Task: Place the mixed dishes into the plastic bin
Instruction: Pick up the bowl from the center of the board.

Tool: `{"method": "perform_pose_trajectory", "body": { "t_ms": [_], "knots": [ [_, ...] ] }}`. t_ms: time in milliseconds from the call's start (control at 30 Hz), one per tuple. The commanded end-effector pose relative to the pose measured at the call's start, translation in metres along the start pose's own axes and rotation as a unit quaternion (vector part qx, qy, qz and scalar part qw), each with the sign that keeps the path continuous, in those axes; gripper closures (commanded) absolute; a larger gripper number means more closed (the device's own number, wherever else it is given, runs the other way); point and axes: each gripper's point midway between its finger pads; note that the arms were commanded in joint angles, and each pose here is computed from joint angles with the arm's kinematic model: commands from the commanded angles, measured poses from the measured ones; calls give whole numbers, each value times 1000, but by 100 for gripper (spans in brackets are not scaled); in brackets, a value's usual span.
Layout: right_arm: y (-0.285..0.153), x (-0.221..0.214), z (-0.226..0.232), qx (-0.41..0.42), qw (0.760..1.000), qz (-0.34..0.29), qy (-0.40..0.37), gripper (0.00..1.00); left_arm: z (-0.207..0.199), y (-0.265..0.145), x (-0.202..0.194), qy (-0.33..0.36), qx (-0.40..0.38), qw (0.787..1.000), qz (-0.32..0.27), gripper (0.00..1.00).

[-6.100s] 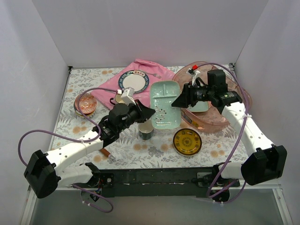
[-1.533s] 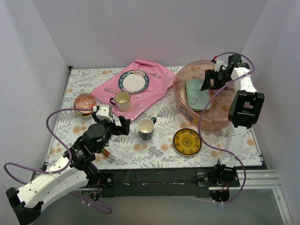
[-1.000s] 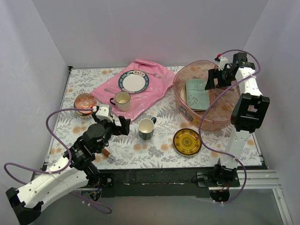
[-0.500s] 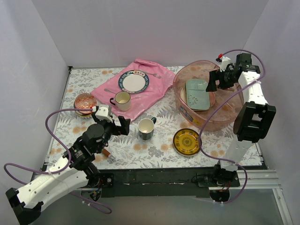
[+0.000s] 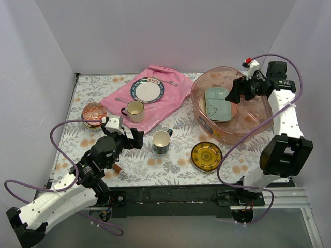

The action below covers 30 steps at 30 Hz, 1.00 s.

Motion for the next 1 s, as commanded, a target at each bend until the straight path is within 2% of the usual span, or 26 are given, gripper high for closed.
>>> {"method": "perform_pose_trajectory", "body": {
  "t_ms": [0,133,300,533,800,967],
  "knots": [
    [-20,29,38,50,995,-80,-42,5,1,0,5,-2,2,1000,-9,2],
    [-36,37,78,110,982,-135,-72,5,0,0,4,-3,1,1000,-8,2],
    [-43,30,104,149,970,-169,-87,5,0,0,4,-9,1,1000,-6,2],
    [-48,14,135,198,950,-212,-117,4,-7,-12,13,-63,-12,998,-3,2],
    [-46,-14,157,238,933,-234,-135,4,-14,-28,37,-139,-20,990,-17,2],
    [-42,-25,160,247,931,-233,-137,4,-12,-29,49,-152,2,988,-19,2]
  ]
}}
Point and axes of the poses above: each gripper's point midway between its finger pads, its own y axis out along the fingers, its own z axis along the line the jaws close on, x = y × z, and after that the axes turned 6 degrees about -y, right-handed
